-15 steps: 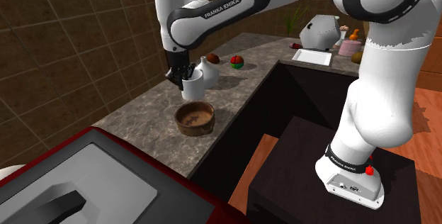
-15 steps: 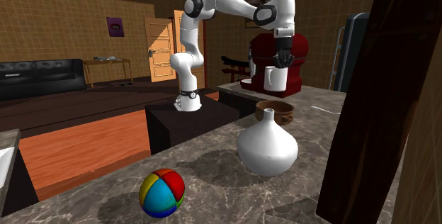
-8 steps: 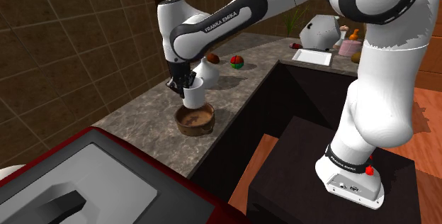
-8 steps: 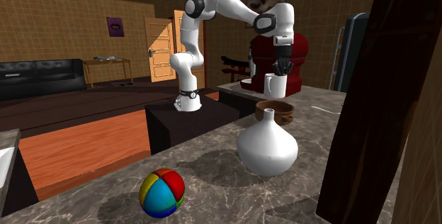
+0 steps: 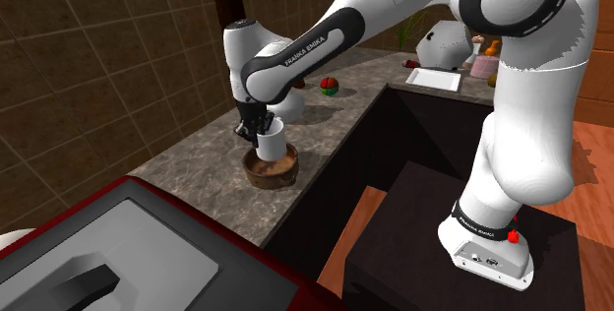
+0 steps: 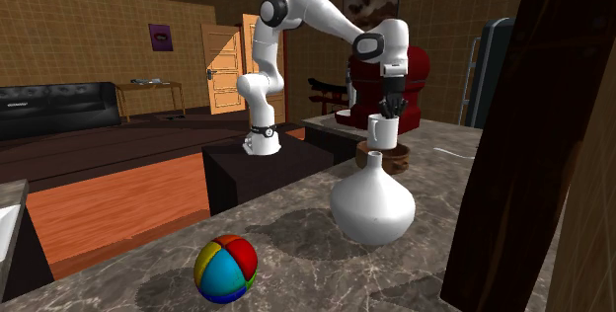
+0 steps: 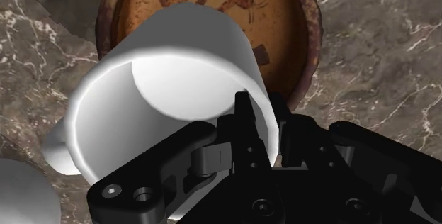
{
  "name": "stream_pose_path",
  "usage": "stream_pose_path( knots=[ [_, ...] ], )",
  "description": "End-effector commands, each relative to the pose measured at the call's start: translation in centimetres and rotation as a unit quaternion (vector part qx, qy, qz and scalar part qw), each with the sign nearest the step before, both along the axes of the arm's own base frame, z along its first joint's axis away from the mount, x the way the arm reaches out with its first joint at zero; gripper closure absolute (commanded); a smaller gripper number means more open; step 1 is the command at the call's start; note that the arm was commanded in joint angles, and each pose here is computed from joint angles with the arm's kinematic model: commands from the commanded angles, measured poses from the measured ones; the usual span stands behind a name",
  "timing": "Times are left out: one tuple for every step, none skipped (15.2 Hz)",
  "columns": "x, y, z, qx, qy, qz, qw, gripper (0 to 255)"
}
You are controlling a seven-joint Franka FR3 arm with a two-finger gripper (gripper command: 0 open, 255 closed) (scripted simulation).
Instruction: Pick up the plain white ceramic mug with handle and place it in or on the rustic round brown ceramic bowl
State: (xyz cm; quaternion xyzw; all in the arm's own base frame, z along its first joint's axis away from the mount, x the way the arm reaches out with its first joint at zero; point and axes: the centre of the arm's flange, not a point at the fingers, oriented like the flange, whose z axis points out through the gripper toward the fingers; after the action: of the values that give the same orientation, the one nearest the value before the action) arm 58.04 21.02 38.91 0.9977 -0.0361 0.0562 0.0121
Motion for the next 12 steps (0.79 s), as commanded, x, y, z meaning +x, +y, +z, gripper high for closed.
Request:
stream_pose_path(
  knots=[
    [0.02, 0.03, -0.75, 0.000, -0.001, 0.000, 1.0000, 255],
    [0.03, 0.03, -0.75, 0.000, -0.001, 0.000, 1.0000, 255],
    [0.03, 0.03, -0.75, 0.000, -0.001, 0.000, 1.0000, 255],
    [0.03, 0.03, -0.75, 0.000, -0.001, 0.000, 1.0000, 255],
    [0.03, 0.03, -0.75, 0.000, -0.001, 0.000, 1.0000, 255],
    [0.03, 0.03, -0.75, 0.000, -0.001, 0.000, 1.0000, 255],
    [0.03, 0.03, -0.75, 0.000, -0.001, 0.000, 1.0000, 255],
    [0.03, 0.03, -0.75, 0.000, -0.001, 0.000, 1.0000, 255],
    [0.03, 0.02, -0.75, 0.000, -0.001, 0.000, 1.0000, 0],
    [0.03, 0.02, -0.75, 0.000, -0.001, 0.000, 1.0000, 0],
    [0.03, 0.03, -0.75, 0.000, -0.001, 0.000, 1.0000, 0],
    [0.03, 0.03, -0.75, 0.000, -0.001, 0.000, 1.0000, 0]
  ],
)
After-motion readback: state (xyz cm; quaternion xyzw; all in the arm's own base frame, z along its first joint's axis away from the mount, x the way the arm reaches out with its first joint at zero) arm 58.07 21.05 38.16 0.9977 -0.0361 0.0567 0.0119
